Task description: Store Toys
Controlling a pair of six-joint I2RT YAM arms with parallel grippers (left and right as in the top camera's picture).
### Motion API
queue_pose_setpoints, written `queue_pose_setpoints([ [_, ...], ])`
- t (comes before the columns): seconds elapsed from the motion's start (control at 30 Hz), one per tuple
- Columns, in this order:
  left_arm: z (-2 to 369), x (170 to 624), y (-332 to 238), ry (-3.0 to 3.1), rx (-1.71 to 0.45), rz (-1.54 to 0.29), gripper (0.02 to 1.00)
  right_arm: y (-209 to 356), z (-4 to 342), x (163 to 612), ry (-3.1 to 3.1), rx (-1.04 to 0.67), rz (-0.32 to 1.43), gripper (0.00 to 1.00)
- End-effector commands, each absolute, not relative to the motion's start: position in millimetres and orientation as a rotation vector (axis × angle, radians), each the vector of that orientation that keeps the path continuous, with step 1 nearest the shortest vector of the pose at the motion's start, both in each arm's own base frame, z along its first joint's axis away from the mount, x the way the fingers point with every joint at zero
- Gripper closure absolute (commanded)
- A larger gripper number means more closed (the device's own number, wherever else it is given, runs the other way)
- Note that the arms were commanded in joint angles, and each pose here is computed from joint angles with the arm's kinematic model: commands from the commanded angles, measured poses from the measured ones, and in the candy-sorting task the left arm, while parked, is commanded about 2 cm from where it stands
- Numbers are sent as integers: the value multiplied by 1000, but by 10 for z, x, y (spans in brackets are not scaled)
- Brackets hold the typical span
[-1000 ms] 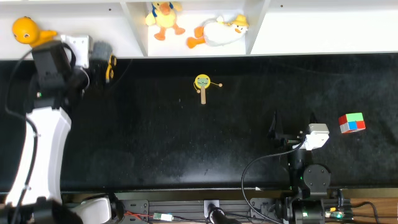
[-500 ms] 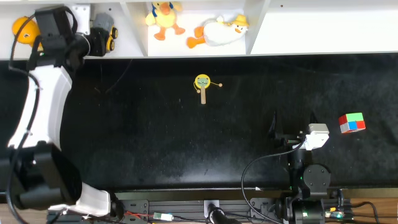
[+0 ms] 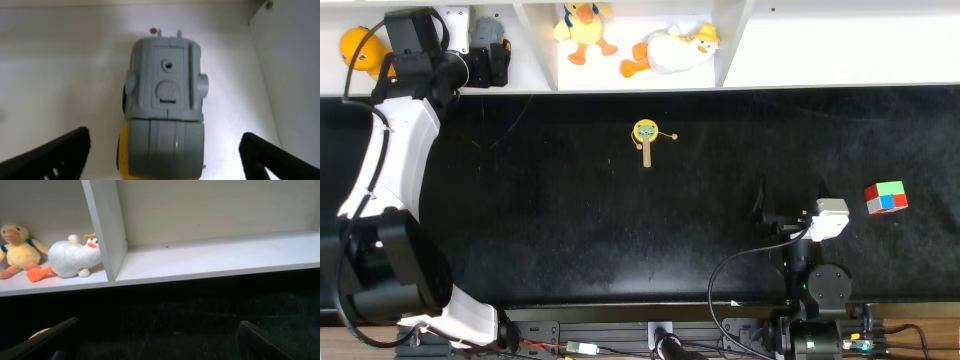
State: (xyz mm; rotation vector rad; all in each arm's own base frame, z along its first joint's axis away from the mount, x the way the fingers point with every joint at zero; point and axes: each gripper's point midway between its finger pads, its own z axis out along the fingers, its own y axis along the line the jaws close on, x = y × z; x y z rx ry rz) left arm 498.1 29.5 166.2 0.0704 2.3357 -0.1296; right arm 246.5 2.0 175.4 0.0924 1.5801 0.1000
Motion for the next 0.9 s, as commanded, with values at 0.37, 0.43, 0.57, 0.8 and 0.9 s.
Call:
queue_pose_setpoints([
  [0.37, 1506, 4402, 219, 2360, 71, -94, 20, 21, 1718, 2468, 1581, 94, 104, 5],
  [0.43, 1478, 4239, 200, 2359, 71, -94, 20, 21, 1718, 2468, 1581, 94, 104, 5],
  [0.57, 1437, 3846, 236, 2352, 48, -43, 20, 21, 1718, 2468, 1581, 94, 104, 7],
  [0.8, 1497, 3293, 202, 2266, 40, -15, 20, 21, 1718, 2468, 1581, 94, 104, 5],
  [0.9, 1735, 3278, 117, 2096, 79, -40, 20, 21, 1718, 2468, 1581, 94, 104, 5],
])
